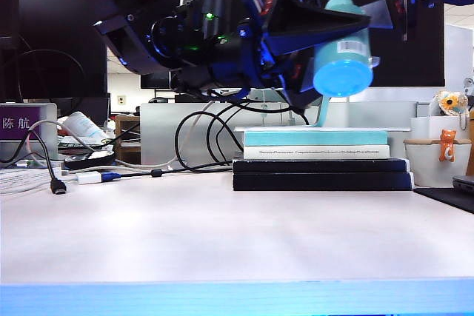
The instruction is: Pick up the sprayer with the left hand and remove the lid with the right hand then place it on the table.
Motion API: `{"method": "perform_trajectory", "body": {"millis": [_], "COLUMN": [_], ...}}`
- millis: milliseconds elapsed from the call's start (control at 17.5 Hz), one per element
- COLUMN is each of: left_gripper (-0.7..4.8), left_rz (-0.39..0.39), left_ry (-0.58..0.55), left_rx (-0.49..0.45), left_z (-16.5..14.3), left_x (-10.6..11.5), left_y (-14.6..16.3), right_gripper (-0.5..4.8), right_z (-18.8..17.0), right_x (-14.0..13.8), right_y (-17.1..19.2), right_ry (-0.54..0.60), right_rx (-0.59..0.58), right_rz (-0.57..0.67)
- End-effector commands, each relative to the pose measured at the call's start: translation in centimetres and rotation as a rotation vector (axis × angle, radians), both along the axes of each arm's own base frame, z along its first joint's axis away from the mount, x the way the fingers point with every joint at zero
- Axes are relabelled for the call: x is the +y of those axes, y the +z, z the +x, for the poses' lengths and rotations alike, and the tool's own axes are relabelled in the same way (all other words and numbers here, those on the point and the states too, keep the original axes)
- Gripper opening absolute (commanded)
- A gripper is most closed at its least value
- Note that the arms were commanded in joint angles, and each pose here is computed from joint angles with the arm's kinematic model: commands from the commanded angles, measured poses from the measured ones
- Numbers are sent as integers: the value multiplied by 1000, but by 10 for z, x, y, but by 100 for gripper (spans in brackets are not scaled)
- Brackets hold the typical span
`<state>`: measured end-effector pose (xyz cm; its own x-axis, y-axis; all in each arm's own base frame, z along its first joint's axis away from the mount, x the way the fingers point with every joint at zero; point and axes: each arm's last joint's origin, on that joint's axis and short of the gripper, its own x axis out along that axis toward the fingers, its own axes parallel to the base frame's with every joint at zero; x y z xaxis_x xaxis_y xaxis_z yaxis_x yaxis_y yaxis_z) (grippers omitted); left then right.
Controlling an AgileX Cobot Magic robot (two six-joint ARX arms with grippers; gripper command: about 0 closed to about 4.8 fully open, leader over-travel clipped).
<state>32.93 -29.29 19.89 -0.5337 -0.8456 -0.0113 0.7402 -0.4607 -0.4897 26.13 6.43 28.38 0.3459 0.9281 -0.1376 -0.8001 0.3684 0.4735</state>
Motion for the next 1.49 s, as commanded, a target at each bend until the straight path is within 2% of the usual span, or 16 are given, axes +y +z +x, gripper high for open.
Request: {"method": "perform_trajectory", "body": {"millis": [57, 114, 229, 286, 343, 400, 457, 571, 629, 800, 1086, 1257, 1371, 1429, 1486], "left_gripper": [174, 174, 174, 174, 174, 174, 174, 167, 140, 140, 120, 120, 120, 120, 120], "left_rz": [-19, -19, -22, -24, -24, -23, -22, -19, -18, -8, 59, 71, 49, 49, 90], "left_ry": [28, 27, 25, 28, 28, 28, 48, 116, 151, 213, 389, 363, 339, 369, 485], "left_rx": [-18, -18, -22, -25, -24, -24, -23, -26, -27, -22, 1, -1, -33, -46, -62], "left_z": [6, 6, 5, 5, 5, 5, 6, 8, 9, 10, 9, 5, 11, 19, 35], "left_x": [6, 6, 5, 5, 5, 5, 4, 4, 4, 3, -5, -8, 1, 12, 34], "left_y": [9, 9, 9, 9, 9, 9, 9, 9, 9, 8, 0, -2, 0, 1, -1], "right_gripper": [296, 233, 230, 176, 155, 24, -6, -6, -6, -6, -6, -6, -6, -6, -6], "right_z": [-1, 0, 0, 0, 0, 0, 1, 3, 4, 7, 12, 13, 13, 13, 14], "right_x": [1, 0, 0, 0, 0, 0, 0, -1, -1, -3, -6, -6, -6, -6, -7], "right_y": [2, 2, 3, 3, 3, 3, 4, 4, 4, 7, 19, 20, 16, 12, 6], "right_ry": [9, 5, 3, 3, 3, 2, -33, -112, -135, -248, -402, -414, -412, -411, -455], "right_rx": [-5, -7, -12, -12, -12, -16, -55, -61, -65, -100, -216, -230, -194, -188, -163], "right_rz": [3, 2, 2, 2, 2, 1, -12, -32, -38, -59, -33, -29, -51, -74, -130]}}
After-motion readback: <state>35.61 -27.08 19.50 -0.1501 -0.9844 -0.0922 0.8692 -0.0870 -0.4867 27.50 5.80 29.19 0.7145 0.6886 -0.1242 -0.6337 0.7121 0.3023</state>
